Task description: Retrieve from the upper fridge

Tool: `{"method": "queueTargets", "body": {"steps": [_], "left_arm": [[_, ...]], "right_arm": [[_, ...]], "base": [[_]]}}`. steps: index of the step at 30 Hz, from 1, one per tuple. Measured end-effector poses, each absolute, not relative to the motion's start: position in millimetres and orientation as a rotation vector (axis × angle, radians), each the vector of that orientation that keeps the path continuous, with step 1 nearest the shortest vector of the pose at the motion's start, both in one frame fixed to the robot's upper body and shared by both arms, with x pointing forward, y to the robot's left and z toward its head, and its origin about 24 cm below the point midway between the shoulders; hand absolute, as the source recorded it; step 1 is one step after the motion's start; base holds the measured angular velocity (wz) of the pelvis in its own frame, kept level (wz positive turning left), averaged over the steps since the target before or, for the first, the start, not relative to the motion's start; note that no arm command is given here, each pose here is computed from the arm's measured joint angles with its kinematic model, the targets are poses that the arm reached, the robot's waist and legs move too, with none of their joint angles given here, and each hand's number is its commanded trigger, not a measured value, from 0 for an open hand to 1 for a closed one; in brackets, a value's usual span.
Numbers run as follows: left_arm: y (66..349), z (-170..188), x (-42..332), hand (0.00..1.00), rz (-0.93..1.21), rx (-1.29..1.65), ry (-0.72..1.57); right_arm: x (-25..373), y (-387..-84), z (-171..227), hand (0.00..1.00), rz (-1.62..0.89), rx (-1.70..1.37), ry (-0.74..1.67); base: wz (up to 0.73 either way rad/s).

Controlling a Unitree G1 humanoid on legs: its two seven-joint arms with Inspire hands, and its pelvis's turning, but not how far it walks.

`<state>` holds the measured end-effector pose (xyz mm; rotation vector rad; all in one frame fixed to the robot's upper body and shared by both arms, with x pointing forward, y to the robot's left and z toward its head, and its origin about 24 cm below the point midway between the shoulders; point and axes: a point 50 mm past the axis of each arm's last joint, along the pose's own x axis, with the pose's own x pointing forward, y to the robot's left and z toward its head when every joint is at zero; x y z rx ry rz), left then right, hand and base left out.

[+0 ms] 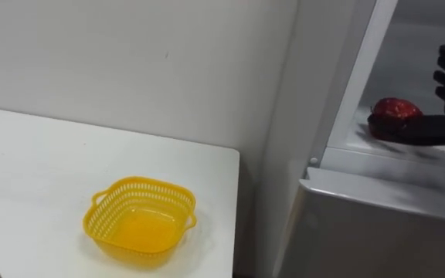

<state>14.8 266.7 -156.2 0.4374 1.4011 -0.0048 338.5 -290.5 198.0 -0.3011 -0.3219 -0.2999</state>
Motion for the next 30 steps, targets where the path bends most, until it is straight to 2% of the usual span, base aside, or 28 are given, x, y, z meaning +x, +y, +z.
{"method": "queueTargets", "body": {"steps": [15, 16, 17, 18, 19, 30], "left_arm": [[272, -155, 12, 0.00, 0.030, 0.408, 1.445], [272, -155, 12, 0.00, 0.029, 0.408, 1.444], [272, -155, 13, 0.00, 0.027, 0.406, 1.444], [272, -155, 13, 0.00, 0.027, 0.405, 1.443], [272, -155, 13, 0.00, 0.025, 0.403, 1.443], [273, -155, 18, 0.00, 0.026, 0.406, 1.438]], "right_arm": [[347, -306, 174, 0.00, -0.158, -0.246, -0.126], [349, -306, 175, 0.02, -0.149, -0.244, -0.118], [350, -306, 175, 0.51, -0.141, -0.240, -0.108], [350, -307, 176, 0.78, -0.137, -0.240, -0.107], [350, -306, 176, 1.00, -0.125, -0.239, -0.107], [350, -304, 176, 1.00, -0.070, -0.226, -0.099]], "base": [[0.00], [0.00], [0.00], [0.00], [0.00], [0.00]]}}
